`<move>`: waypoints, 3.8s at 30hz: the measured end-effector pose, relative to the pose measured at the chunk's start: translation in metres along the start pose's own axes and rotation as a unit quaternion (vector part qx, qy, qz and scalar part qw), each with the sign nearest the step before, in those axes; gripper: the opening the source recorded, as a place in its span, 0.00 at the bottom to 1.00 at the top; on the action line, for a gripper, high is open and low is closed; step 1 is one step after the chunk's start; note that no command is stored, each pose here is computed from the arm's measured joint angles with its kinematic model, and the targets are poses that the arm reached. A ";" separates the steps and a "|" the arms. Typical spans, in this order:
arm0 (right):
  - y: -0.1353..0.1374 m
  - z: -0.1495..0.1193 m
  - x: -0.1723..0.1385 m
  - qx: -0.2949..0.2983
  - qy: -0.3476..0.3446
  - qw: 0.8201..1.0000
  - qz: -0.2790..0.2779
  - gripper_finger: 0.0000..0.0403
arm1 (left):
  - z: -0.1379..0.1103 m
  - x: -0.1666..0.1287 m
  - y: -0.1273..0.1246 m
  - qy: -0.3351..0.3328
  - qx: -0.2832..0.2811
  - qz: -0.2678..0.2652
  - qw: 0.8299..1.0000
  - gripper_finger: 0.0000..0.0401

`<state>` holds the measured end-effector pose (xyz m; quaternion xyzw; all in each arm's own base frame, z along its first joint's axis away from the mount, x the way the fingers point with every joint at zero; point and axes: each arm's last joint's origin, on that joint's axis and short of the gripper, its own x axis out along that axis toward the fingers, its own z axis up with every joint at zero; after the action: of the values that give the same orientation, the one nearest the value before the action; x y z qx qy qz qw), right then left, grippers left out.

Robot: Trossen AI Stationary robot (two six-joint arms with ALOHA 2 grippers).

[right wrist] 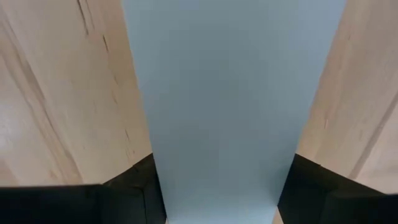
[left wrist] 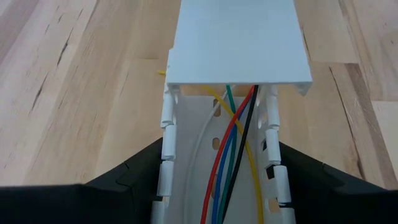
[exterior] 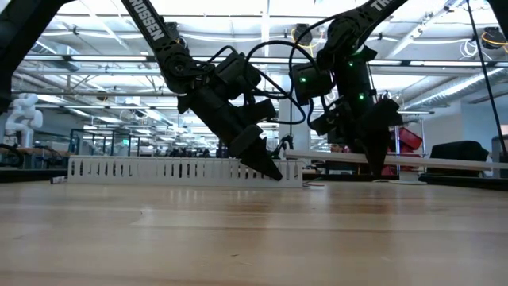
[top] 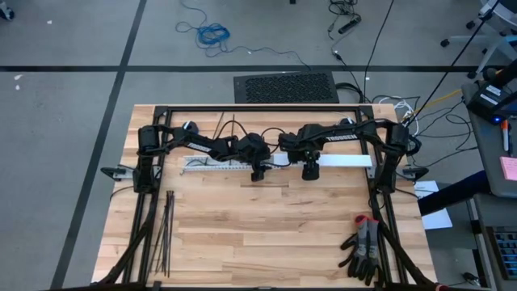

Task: Ziptie cables
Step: Close the white cable duct

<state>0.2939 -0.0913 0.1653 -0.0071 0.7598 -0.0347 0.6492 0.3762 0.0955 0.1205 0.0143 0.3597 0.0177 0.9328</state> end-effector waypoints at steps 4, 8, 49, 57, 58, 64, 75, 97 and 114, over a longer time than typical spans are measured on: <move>0.000 0.000 0.000 0.001 0.001 1.000 -0.001 0.53 | 0.000 0.000 0.000 -0.001 0.000 0.000 1.000 0.62; -0.003 -0.003 0.000 0.007 0.013 1.000 0.002 0.53 | 0.000 0.000 0.000 0.000 0.000 0.000 1.000 0.62; -0.001 0.008 0.010 0.009 0.049 0.999 0.005 0.53 | 0.000 0.000 -0.002 0.006 0.000 0.008 1.000 0.58; -0.002 0.011 0.011 0.005 0.033 0.999 0.003 0.53 | 0.000 0.000 -0.002 0.004 0.002 0.010 1.000 0.57; -0.002 0.011 0.011 0.005 0.032 0.999 0.003 0.53 | 0.000 0.000 -0.002 0.004 0.002 0.010 1.000 0.57; -0.002 0.012 0.011 0.006 0.028 1.000 0.003 0.53 | 0.001 0.000 -0.002 0.000 0.003 0.011 1.000 0.57; -0.002 0.012 0.010 0.015 0.028 1.000 0.003 0.56 | 0.001 0.000 -0.002 -0.001 0.002 0.011 1.000 0.57; 0.026 0.018 -0.077 0.011 -0.084 0.995 -0.061 0.85 | 0.001 0.001 -0.004 0.002 -0.005 0.010 1.000 0.57; 0.045 -0.028 -0.072 0.187 -0.369 0.907 -0.080 0.08 | 0.001 0.001 -0.004 0.005 -0.006 0.007 1.000 0.57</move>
<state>0.2795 -0.0412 0.2380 0.0408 0.4428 -0.2226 0.8676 0.3771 0.0913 0.1204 0.0115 0.3646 0.0267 0.9307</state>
